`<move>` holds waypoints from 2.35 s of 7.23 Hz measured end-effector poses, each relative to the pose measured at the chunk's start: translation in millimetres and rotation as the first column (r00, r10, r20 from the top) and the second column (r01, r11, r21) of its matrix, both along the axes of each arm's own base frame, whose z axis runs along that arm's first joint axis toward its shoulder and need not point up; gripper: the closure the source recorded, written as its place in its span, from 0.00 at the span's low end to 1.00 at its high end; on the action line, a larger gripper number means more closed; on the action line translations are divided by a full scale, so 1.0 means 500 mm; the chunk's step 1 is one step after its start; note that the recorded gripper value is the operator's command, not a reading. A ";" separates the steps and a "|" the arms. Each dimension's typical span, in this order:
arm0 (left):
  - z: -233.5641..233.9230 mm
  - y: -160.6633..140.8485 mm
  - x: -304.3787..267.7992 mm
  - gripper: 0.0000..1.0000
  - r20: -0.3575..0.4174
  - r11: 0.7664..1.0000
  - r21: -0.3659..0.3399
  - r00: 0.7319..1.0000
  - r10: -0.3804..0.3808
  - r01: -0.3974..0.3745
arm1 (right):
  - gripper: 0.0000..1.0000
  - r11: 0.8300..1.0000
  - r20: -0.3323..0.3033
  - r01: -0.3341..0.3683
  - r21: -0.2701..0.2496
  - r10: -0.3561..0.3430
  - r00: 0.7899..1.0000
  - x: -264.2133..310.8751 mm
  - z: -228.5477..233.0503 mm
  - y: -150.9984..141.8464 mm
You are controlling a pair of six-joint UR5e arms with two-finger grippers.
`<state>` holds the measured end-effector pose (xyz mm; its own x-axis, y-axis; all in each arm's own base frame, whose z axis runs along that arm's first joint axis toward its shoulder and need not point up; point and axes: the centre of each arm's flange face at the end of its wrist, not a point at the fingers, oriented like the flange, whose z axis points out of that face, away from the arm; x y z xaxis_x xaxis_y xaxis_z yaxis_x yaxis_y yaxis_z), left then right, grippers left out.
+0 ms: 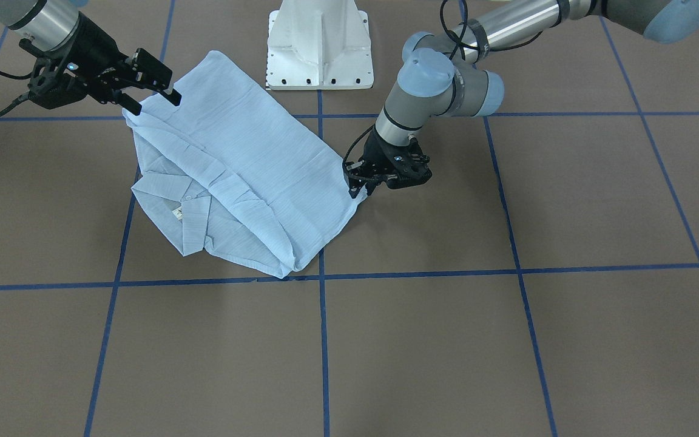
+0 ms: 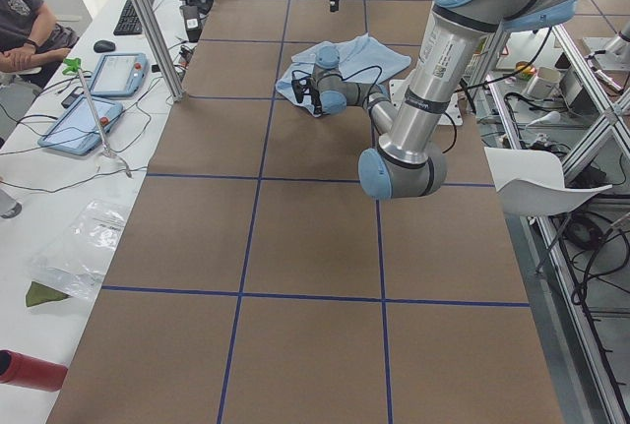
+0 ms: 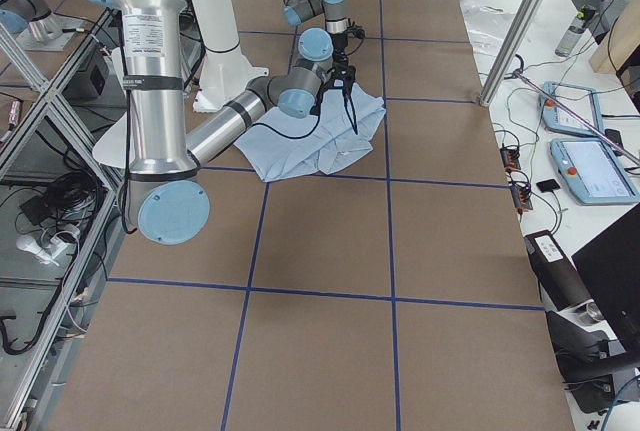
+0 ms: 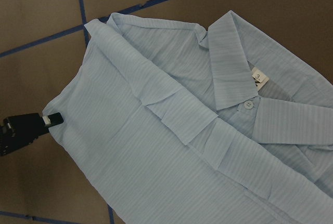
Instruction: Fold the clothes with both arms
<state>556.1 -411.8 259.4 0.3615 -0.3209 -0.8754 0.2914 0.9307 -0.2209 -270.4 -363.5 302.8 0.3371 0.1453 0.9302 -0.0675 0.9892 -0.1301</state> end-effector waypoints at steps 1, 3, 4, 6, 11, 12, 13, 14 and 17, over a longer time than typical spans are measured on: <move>-0.009 0.004 -0.014 1.00 -0.011 1.000 0.005 1.000 -0.001 0.001 | 0.00 1.000 0.002 -0.001 0.001 0.001 1.000 0.003 -0.002 0.002; 0.005 -0.008 -0.033 1.00 0.000 1.000 0.000 1.000 -0.018 0.018 | 0.00 1.000 0.002 -0.002 -0.001 0.002 1.000 0.006 -0.001 0.002; 0.021 -0.033 -0.043 1.00 0.015 0.999 -0.007 0.999 -0.038 0.038 | 0.00 1.000 0.001 -0.002 -0.001 0.002 1.000 0.006 -0.001 0.002; 0.065 -0.117 -0.068 1.00 0.056 0.995 -0.025 0.994 -0.097 0.099 | 0.00 1.000 0.002 -0.003 -0.001 0.003 1.000 0.007 -0.002 0.002; 0.034 -0.406 -0.085 1.00 0.013 0.968 0.013 0.968 -0.250 0.250 | 0.00 1.000 0.001 -0.016 -0.002 0.016 1.000 0.014 0.000 -0.008; 0.023 -0.436 -0.094 1.00 -0.012 0.963 0.032 0.964 -0.267 0.267 | 0.00 1.000 0.001 -0.018 -0.002 0.018 1.000 0.015 0.000 -0.009; 0.025 -0.461 -0.101 1.00 -0.042 0.955 0.056 0.956 -0.289 0.291 | 0.00 1.000 0.003 -0.018 0.000 0.018 1.000 0.015 -0.003 -0.009; 0.034 -0.480 -0.099 1.00 -0.066 0.947 0.077 0.949 -0.307 0.311 | 0.00 1.000 0.005 -0.017 0.002 0.017 1.000 0.015 -0.005 -0.009; 0.034 -0.503 -0.087 1.00 -0.090 0.937 0.097 0.941 -0.327 0.335 | 0.00 1.000 0.008 -0.018 0.004 0.017 1.000 0.015 -0.008 -0.010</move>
<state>512.5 -663.4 276.5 0.1865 -0.3130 -0.9312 0.5745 0.8037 -0.1551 -262.9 -368.4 298.7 0.3276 0.1473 0.9333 -0.0839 0.9884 -0.1266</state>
